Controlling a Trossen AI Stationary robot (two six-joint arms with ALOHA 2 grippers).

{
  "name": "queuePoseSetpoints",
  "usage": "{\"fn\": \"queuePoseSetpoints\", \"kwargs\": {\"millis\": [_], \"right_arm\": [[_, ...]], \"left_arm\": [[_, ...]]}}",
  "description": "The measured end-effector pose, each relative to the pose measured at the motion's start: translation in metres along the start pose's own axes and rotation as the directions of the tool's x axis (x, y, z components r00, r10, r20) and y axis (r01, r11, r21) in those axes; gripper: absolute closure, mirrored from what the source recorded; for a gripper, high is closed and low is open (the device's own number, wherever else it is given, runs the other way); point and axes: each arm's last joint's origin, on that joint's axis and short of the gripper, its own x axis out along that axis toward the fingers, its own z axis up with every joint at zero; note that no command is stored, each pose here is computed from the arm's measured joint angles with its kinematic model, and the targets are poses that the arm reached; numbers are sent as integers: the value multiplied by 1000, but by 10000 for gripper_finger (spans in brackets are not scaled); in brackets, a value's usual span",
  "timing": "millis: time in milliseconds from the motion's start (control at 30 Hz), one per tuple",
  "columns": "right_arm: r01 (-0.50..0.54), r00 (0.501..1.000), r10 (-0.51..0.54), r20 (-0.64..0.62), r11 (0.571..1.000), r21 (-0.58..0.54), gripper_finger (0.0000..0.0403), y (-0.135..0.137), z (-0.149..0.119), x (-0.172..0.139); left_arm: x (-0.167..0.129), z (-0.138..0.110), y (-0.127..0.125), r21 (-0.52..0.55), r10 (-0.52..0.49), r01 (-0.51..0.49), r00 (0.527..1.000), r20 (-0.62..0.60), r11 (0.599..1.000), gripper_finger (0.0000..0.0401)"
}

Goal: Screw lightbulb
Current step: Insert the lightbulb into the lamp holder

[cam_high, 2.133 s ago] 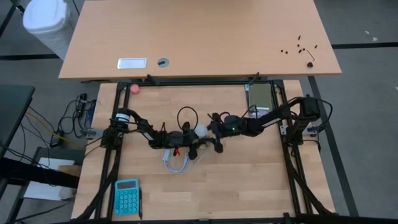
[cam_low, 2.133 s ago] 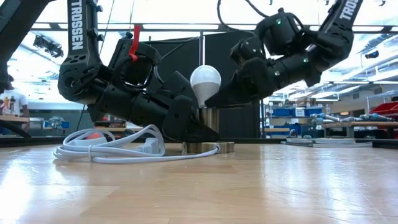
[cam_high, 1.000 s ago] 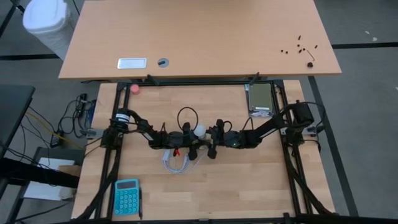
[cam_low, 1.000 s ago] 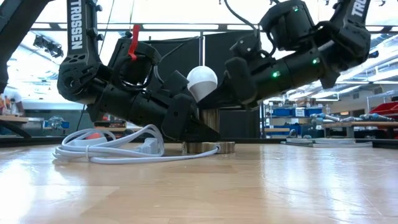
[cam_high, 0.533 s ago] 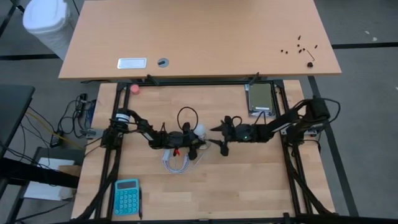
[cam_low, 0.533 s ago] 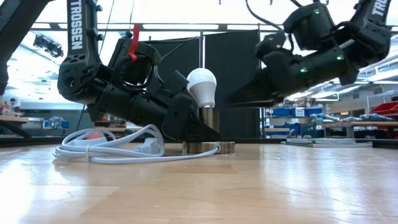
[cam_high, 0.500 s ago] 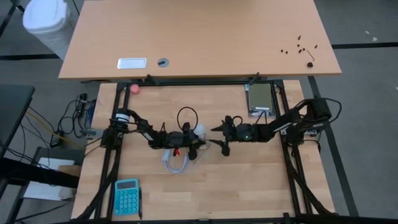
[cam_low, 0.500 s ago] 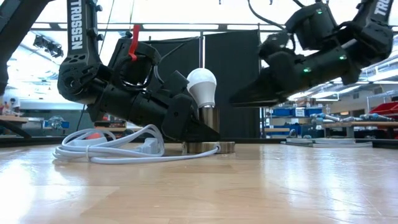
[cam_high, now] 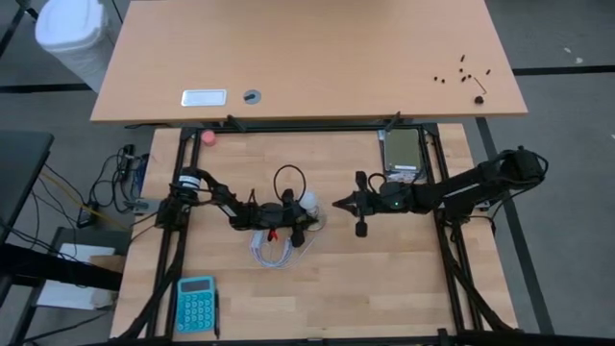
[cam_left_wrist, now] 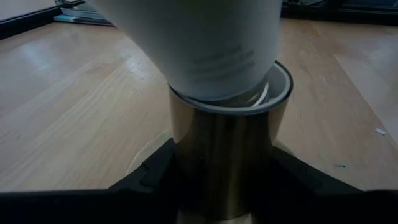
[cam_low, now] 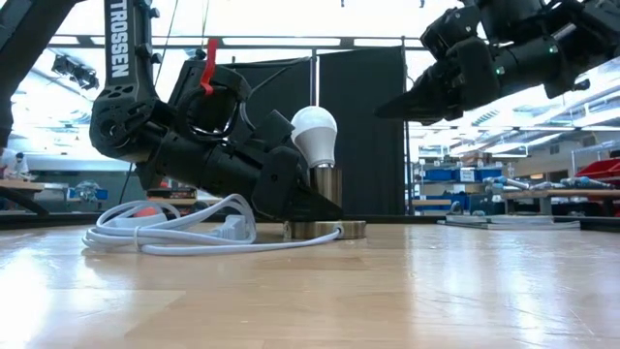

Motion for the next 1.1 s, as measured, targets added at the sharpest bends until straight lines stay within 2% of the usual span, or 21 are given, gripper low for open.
{"fn": "queuePoseSetpoints", "kwargs": {"millis": [33,133,233,400,533,633,733,867,967,1100], "right_arm": [[0,1000,0,0,1000,2,390,0,0,0],[1,1000,-1,1,1000,28,385,0,0,0],[5,1000,-5,4,993,121,382,-1,0,1],[32,999,-29,-14,977,209,369,-11,-4,4],[-14,1000,18,-16,972,234,319,-13,-12,13],[-4,1000,11,-26,972,236,265,-14,-23,24],[-22,999,16,28,966,257,211,-14,-30,33],[-22,999,13,36,962,272,154,-14,-38,40],[-3,1000,-3,21,962,272,131,-15,-41,41],[-4,999,-5,32,962,273,124,-15,-38,39]], "left_arm": [[0,0,0,0,0,0,1000,0,1000,224],[0,0,0,0,0,0,1000,1,1000,224],[0,0,0,0,0,0,1000,0,1000,218],[0,0,0,6,0,0,1000,0,1000,211],[0,0,0,7,0,0,1000,0,1000,219],[0,0,0,8,0,0,1000,0,1000,219],[0,0,0,8,-1,1,1000,0,1000,219],[0,0,0,15,-4,4,1000,1,1000,217],[0,0,0,6,-9,9,1000,1,1000,207],[0,1,0,-5,-14,14,1000,5,1000,181]]}}
